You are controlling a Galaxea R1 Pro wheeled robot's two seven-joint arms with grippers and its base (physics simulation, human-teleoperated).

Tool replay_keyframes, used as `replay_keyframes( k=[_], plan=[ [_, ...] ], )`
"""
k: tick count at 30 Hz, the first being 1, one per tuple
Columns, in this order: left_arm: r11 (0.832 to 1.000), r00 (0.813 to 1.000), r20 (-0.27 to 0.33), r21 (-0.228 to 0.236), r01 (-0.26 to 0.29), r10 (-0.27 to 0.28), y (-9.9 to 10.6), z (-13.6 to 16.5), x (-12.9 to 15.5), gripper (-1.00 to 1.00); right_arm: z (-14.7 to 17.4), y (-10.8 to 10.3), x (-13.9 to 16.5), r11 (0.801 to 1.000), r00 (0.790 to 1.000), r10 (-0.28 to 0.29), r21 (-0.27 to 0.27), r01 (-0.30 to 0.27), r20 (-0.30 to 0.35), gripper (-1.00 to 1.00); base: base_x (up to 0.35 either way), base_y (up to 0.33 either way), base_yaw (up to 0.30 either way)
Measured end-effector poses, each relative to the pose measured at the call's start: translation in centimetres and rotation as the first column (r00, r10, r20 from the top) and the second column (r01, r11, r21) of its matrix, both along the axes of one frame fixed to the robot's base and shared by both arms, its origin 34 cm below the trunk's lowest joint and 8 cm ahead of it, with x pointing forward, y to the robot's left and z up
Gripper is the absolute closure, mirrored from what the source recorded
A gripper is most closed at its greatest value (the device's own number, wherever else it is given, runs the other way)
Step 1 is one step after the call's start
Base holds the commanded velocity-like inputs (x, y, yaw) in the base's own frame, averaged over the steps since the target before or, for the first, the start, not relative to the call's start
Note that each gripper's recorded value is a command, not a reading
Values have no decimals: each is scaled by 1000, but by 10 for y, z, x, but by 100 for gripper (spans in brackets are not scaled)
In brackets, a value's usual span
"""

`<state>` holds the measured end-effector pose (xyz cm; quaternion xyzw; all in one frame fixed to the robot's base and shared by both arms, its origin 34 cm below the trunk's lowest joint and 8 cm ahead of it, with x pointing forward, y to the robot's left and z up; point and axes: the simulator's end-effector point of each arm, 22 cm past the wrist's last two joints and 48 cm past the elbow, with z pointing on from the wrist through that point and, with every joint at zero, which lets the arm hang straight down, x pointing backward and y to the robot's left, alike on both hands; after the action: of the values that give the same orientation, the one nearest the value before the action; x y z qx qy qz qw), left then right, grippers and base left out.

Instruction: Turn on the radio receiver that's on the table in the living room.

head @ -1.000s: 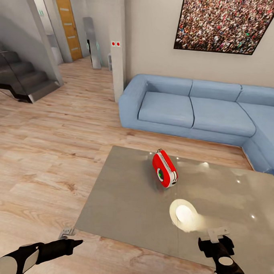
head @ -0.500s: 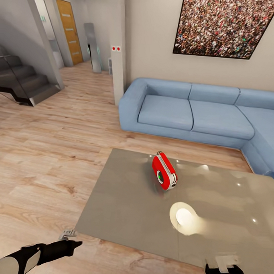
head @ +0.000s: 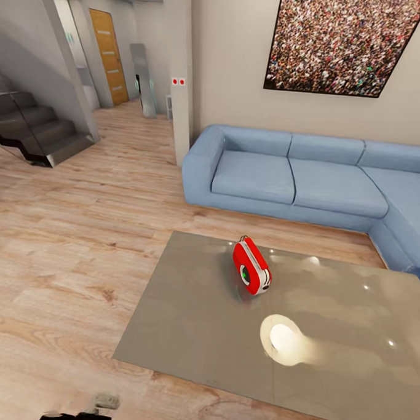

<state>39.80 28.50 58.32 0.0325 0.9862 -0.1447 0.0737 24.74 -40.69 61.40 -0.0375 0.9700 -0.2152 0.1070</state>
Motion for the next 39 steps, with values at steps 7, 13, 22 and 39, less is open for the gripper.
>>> replay_keyframes(
  k=[7,13,22,39],
  plan=[
    [989,994,-105,144,-14,29,26,-13,-59,100,-18,43,-92,998,986,-17,57,27,-167,-100,0,0,0],
    [975,990,-132,224,-10,40,23,-19,-90,100,-26,98,-131,987,969,-7,156,47,-248,-100,0,0,0],
    [968,987,-155,249,-4,44,9,-21,-116,100,-29,144,-137,970,964,-4,234,68,-264,-100,0,0,0],
    [928,988,-140,373,-7,64,25,-19,-144,100,-29,160,-138,963,964,-2,258,73,-264,-100,0,0,0]
  ],
)
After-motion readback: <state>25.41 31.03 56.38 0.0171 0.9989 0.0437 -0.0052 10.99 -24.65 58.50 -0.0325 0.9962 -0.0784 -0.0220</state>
